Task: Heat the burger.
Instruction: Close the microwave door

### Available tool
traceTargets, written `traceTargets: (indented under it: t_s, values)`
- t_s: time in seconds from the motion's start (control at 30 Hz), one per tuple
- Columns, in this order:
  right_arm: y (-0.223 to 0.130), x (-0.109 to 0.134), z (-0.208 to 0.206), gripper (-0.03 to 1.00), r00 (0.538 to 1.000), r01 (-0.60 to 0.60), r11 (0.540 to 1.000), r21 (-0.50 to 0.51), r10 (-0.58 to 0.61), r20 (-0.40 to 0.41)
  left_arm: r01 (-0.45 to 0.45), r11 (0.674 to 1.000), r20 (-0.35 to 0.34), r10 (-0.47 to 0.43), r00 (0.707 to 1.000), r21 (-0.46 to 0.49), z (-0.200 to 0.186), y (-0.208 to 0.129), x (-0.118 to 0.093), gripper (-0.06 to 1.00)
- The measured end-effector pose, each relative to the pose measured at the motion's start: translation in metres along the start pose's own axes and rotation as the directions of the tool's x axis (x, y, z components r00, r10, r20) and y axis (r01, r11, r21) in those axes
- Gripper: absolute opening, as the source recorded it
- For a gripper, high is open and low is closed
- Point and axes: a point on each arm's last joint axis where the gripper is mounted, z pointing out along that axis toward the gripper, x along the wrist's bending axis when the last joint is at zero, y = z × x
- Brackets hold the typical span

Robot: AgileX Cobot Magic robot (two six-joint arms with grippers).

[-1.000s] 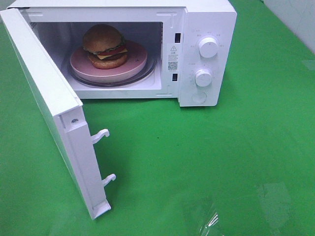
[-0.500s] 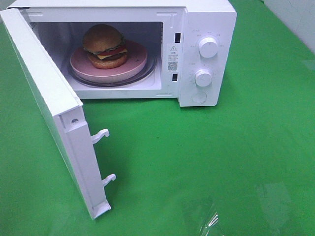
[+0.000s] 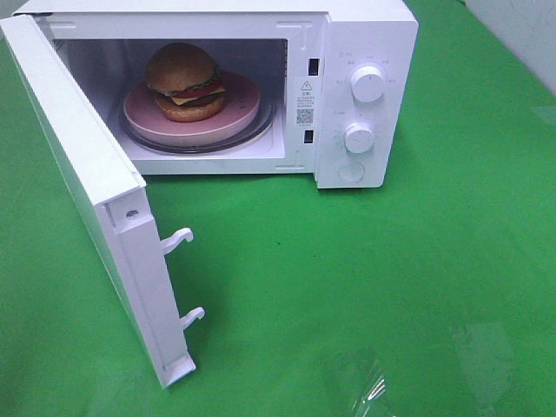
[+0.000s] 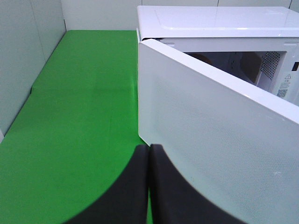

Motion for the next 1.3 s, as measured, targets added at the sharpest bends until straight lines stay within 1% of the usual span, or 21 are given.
traceTargets:
  t_s: [0.23,0.3,0.43,0.7,0.73,0.77,0.83,0.87,0.9,0.93,0.97,1.0,1.03,1.07,1.1,1.13,1.27,1.3]
  values:
    - [0.000,0.000,0.000,0.77,1.000,0.000,1.000,0.000,0.000,0.000,0.009,1.000,-0.011,-0.009,1.000,0.016,0.014,0.007,0.004,0.00]
    - [0.000,0.000,0.000,0.77,1.000,0.000,1.000,0.000,0.000,0.000,0.011,1.000,-0.015,-0.011,1.000,0.010,0.017,0.009,0.005,0.00]
    - [0.000,0.000,0.000,0.77,1.000,0.000,1.000,0.000,0.000,0.000,0.016,0.999,-0.027,-0.017,0.999,-0.038,0.019,0.014,0.006,0.00]
    - [0.000,0.000,0.000,0.77,1.000,0.000,1.000,0.000,0.000,0.000,0.008,0.998,-0.038,-0.010,0.999,-0.057,0.019,0.016,0.007,0.01]
    - [0.000,0.000,0.000,0.77,1.000,0.000,1.000,0.000,0.000,0.000,0.004,0.999,-0.042,-0.006,0.999,-0.054,0.020,0.014,0.008,0.06]
    - [0.000,0.000,0.000,0.77,1.000,0.000,1.000,0.000,0.000,0.000,0.004,0.999,-0.042,-0.006,0.999,-0.054,0.020,0.014,0.008,0.06]
    - [0.000,0.000,0.000,0.77,1.000,0.000,1.000,0.000,0.000,0.000,0.001,0.999,-0.049,-0.004,0.999,-0.054,0.023,0.011,0.009,0.26]
    - [0.000,0.000,0.000,0.77,1.000,0.000,1.000,0.000,0.000,0.000,0.001,0.999,-0.049,-0.004,0.999,-0.054,0.023,0.011,0.009,0.26]
    - [0.000,0.000,0.000,0.77,1.000,0.000,1.000,0.000,0.000,0.000,0.000,0.998,-0.053,-0.003,0.999,-0.056,0.024,0.009,0.009,0.52]
    - [0.000,0.000,0.000,0.77,1.000,0.000,1.000,0.000,0.000,0.000,0.000,0.998,-0.053,-0.003,0.999,-0.056,0.024,0.009,0.009,0.52]
    - [0.000,0.000,0.000,0.77,1.000,0.000,1.000,0.000,0.000,0.000,-0.004,0.998,-0.059,0.000,0.998,-0.062,0.026,0.008,0.010,0.76]
    - [0.000,0.000,0.000,0.77,1.000,0.000,1.000,0.000,0.000,0.000,-0.004,0.998,-0.059,0.000,0.998,-0.062,0.026,0.008,0.010,0.76]
    - [0.000,0.000,0.000,0.77,1.000,0.000,1.000,0.000,0.000,0.000,-0.009,0.997,-0.066,0.004,0.998,-0.072,0.027,0.008,0.011,0.90]
    - [0.000,0.000,0.000,0.77,1.000,0.000,1.000,0.000,0.000,0.000,-0.011,0.997,-0.070,0.006,0.998,-0.078,0.028,0.009,0.011,0.94]
    - [0.000,0.000,0.000,0.77,1.000,0.000,1.000,0.000,0.000,0.000,-0.011,0.997,-0.070,0.006,0.998,-0.078,0.028,0.009,0.011,0.94]
    - [0.000,0.000,0.000,0.77,1.000,0.000,1.000,0.000,0.000,0.000,-0.016,0.997,-0.077,0.009,0.997,-0.079,0.031,0.011,0.013,0.97]
    - [0.000,0.000,0.000,0.77,1.000,0.000,1.000,0.000,0.000,0.000,-0.040,0.998,-0.095,0.035,0.995,-0.043,0.038,0.011,0.015,0.96]
    - [0.000,0.000,0.000,0.77,1.000,0.000,1.000,0.000,0.000,0.000,-0.069,0.998,-0.113,0.068,0.991,-0.011,0.043,0.011,0.018,0.94]
